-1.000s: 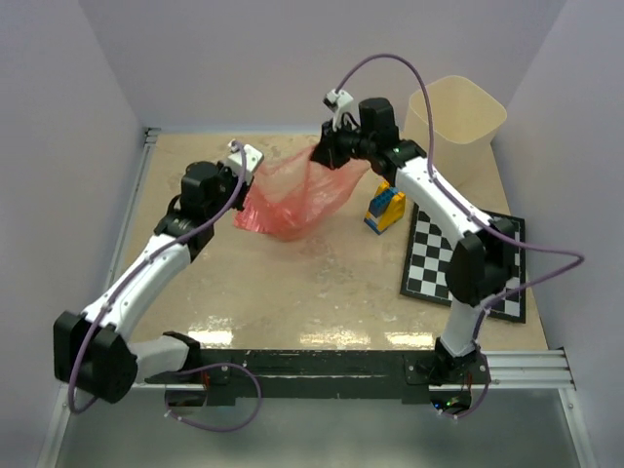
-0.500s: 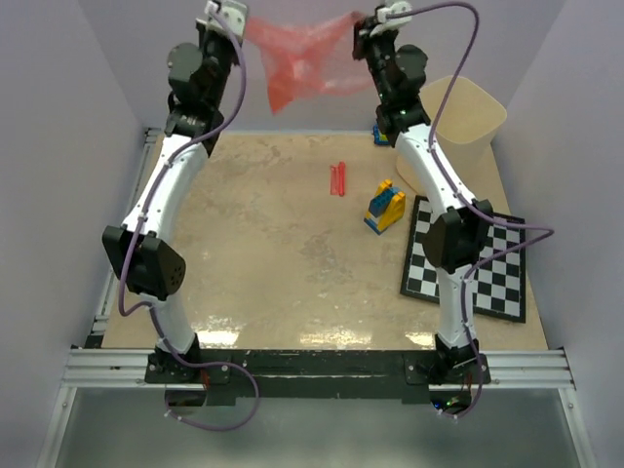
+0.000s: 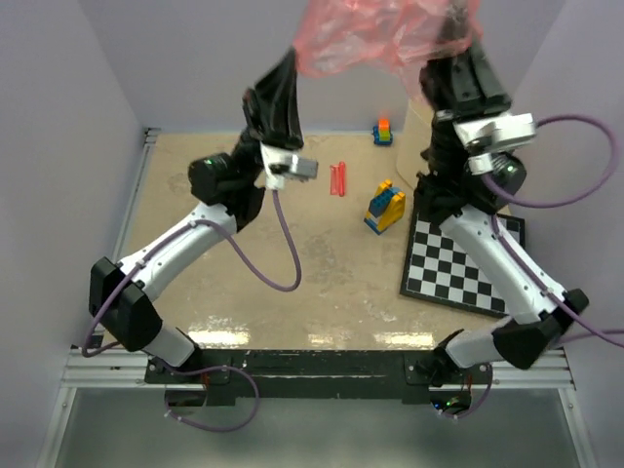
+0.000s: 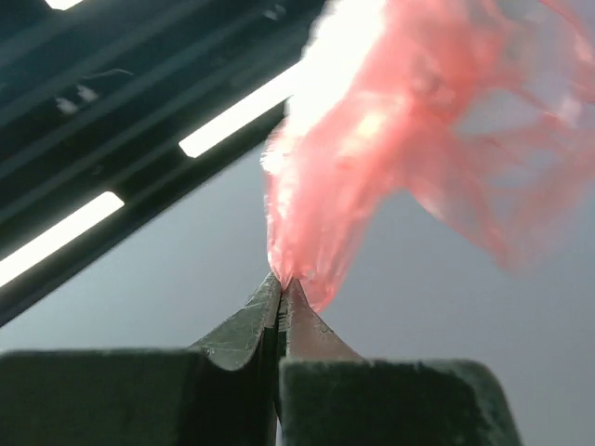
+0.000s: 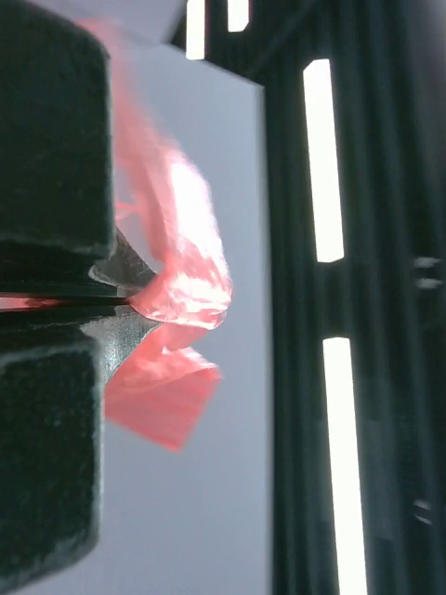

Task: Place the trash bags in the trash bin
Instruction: Unfold the trash bag at the center of the board.

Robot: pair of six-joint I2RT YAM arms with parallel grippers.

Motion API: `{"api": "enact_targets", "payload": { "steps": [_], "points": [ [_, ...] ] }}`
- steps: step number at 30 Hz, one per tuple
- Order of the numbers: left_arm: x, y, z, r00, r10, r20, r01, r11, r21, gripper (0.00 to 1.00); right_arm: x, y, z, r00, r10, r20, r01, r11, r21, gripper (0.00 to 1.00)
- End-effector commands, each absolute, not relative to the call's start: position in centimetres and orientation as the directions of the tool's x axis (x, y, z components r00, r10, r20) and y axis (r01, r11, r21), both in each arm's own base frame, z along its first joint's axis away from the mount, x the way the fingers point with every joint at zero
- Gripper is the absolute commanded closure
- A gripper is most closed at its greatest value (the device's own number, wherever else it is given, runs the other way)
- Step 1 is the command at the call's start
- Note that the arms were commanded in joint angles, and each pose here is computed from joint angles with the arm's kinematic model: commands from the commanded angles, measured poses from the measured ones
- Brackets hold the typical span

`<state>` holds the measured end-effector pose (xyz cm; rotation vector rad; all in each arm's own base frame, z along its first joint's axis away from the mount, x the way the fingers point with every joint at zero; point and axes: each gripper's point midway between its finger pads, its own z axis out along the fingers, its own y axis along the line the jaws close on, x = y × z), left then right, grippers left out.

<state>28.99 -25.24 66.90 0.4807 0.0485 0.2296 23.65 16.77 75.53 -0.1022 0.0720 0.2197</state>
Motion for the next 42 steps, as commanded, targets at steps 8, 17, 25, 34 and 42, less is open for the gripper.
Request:
{"api": "enact_targets", "payload": {
  "steps": [8, 17, 25, 34, 42],
  "points": [
    [19.7, -23.7, 25.4, 0.940, 0.328, -0.092, -0.010, 0.298, 0.955, 1.00, 25.8, 19.9, 20.7, 0.178, -0.424, -0.888, -0.694, 0.586, -0.419, 1.00],
    [19.4, -22.3, 24.4, 0.766, 0.368, -0.527, 0.453, 0.273, 0.849, 1.00, 27.2, 20.3, 30.4, 0.231, -0.294, -0.927, -0.628, 0.682, -0.373, 1.00],
    [28.3, -18.2, 25.3, 0.337, 0.556, -0.760, 0.411, 0.639, 0.650, 1.00, 34.7, 23.3, 30.1, 0.068, -0.219, -0.973, -0.551, 0.805, -0.220, 1.00],
    [41.8, -13.4, 31.7, 0.225, 0.542, -0.810, 0.172, 0.796, 0.581, 1.00, 51.0, 25.9, 35.0, 0.126, -0.207, -0.970, -0.402, 0.883, -0.241, 1.00],
    [44.3, -14.1, 57.6, 0.672, 0.532, -0.515, -0.232, 0.812, 0.536, 1.00, 48.7, 26.6, 63.1, 0.689, 0.099, -0.718, -0.343, 0.917, -0.202, 1.00]
  ]
}}
